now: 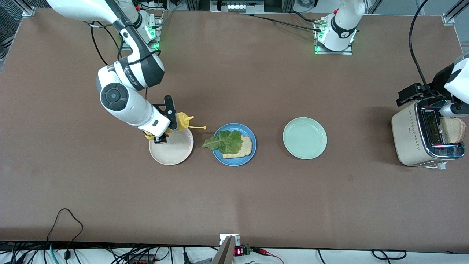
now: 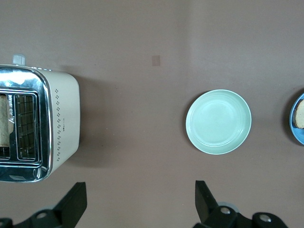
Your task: Make sandwich in blue plate with both arms
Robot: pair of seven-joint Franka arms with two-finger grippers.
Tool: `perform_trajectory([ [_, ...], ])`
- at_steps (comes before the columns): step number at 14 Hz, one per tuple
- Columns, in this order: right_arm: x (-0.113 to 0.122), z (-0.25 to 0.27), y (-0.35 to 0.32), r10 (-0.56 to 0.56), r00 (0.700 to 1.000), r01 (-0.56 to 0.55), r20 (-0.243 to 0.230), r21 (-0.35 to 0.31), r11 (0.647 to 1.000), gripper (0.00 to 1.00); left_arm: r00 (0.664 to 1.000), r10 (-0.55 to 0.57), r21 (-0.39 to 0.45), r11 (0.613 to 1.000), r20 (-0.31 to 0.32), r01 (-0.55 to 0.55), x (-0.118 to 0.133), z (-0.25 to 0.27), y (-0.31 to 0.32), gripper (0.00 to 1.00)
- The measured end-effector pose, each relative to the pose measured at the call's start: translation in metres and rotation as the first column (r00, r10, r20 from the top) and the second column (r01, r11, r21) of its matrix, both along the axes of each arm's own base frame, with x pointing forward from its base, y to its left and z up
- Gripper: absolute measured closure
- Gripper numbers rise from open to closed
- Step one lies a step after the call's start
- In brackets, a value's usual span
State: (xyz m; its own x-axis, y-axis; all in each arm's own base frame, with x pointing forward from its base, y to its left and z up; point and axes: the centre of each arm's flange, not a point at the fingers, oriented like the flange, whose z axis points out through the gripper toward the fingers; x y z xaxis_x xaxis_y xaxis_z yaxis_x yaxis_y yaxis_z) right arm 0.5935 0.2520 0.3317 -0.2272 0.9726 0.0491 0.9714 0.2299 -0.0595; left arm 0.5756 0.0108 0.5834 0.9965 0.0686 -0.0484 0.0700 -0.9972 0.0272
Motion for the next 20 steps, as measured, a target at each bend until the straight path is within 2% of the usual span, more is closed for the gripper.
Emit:
perform_trajectory([
  [5, -0.001, -0.013, 0.031, -0.066, 0.997, 0.067, 0.033, -0.03, 0.997, 0.42, 1.0, 0.0, 0.0, 1.0, -0.002, 0.0, 0.001, -0.001, 0.0, 0.0],
  [11, 0.008, -0.041, 0.07, -0.159, 0.985, 0.163, 0.061, -0.077, 0.984, 0.42, 1.0, 0.001, 0.0, 1.0, -0.002, -0.001, 0.001, -0.001, 0.001, 0.0],
  [15, 0.019, -0.058, 0.085, -0.189, 0.978, 0.196, 0.083, -0.094, 0.976, 0.42, 1.0, 0.004, -0.004, 1.0, -0.025, -0.004, 0.001, -0.007, 0.002, 0.0],
  [20, 0.019, -0.068, 0.095, -0.197, 0.977, 0.205, 0.083, -0.099, 0.974, 0.42, 0.999, 0.004, -0.008, 1.0, -0.047, -0.004, 0.003, -0.016, 0.003, 0.0],
])
